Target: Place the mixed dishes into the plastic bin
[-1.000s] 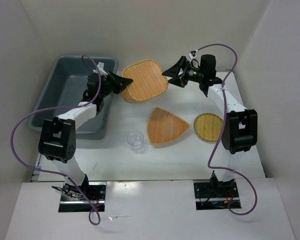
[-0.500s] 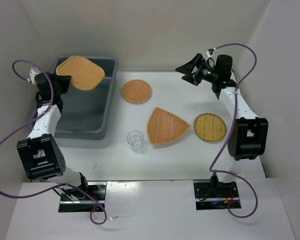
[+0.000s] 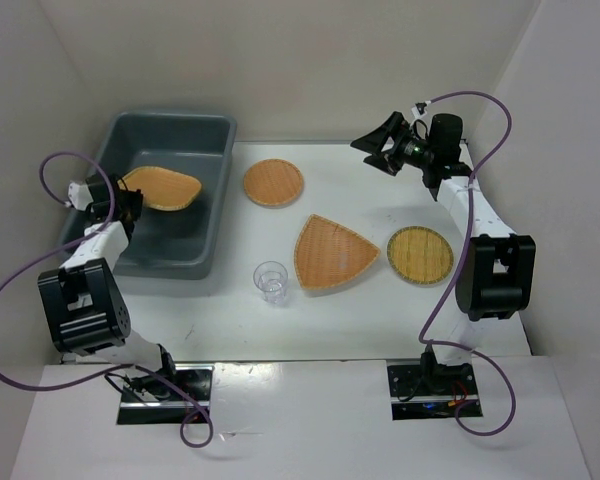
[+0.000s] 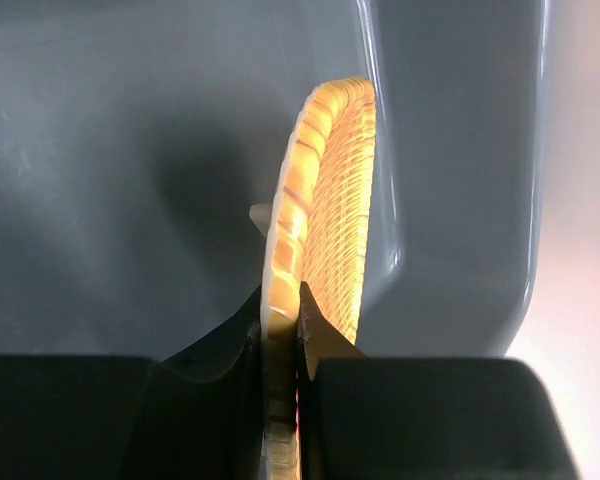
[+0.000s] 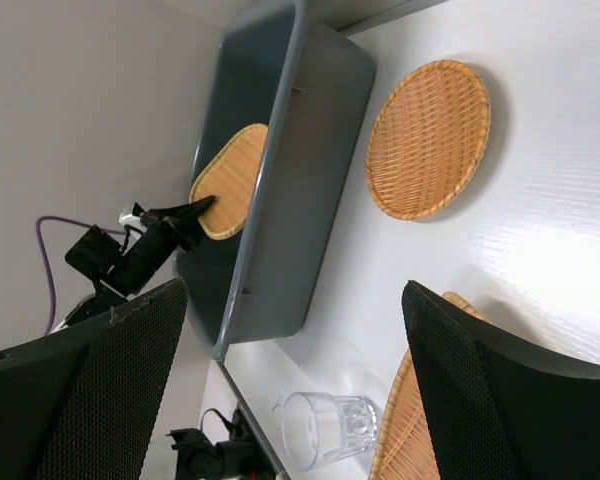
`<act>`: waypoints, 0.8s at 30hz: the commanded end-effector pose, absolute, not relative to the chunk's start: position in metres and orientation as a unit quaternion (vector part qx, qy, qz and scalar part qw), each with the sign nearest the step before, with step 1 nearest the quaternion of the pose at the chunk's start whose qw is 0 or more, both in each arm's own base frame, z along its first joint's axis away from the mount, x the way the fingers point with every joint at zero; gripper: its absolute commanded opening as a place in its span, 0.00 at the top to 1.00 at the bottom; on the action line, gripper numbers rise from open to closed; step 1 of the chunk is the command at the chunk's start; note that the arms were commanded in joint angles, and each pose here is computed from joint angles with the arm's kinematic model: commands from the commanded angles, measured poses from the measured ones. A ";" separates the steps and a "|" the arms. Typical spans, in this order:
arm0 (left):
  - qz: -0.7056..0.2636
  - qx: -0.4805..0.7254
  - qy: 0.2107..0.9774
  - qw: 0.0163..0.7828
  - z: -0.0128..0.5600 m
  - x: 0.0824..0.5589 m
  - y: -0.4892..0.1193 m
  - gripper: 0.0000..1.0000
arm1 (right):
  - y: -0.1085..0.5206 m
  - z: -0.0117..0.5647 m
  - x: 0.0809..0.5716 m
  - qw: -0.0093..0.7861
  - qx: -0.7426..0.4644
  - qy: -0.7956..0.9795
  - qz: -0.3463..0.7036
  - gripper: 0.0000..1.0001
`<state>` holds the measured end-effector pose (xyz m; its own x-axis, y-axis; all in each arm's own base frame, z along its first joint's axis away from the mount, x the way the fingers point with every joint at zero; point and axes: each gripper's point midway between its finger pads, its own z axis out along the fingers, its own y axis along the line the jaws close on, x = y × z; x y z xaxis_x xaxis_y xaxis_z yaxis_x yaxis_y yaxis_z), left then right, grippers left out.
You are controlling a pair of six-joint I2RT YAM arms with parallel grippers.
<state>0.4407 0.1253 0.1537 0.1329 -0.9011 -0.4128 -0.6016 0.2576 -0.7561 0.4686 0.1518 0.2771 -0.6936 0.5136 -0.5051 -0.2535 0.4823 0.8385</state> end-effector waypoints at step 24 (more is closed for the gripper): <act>-0.215 -0.643 0.568 0.467 0.108 0.515 0.120 0.79 | 0.151 0.267 0.475 0.395 0.078 0.778 0.482 0.07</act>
<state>0.4932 0.1213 0.0804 0.2351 -0.9298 -0.2831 -0.6189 0.0814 -0.7812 0.4697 0.1508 0.2759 -0.6890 0.5135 -0.5114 -0.2536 0.4903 0.8339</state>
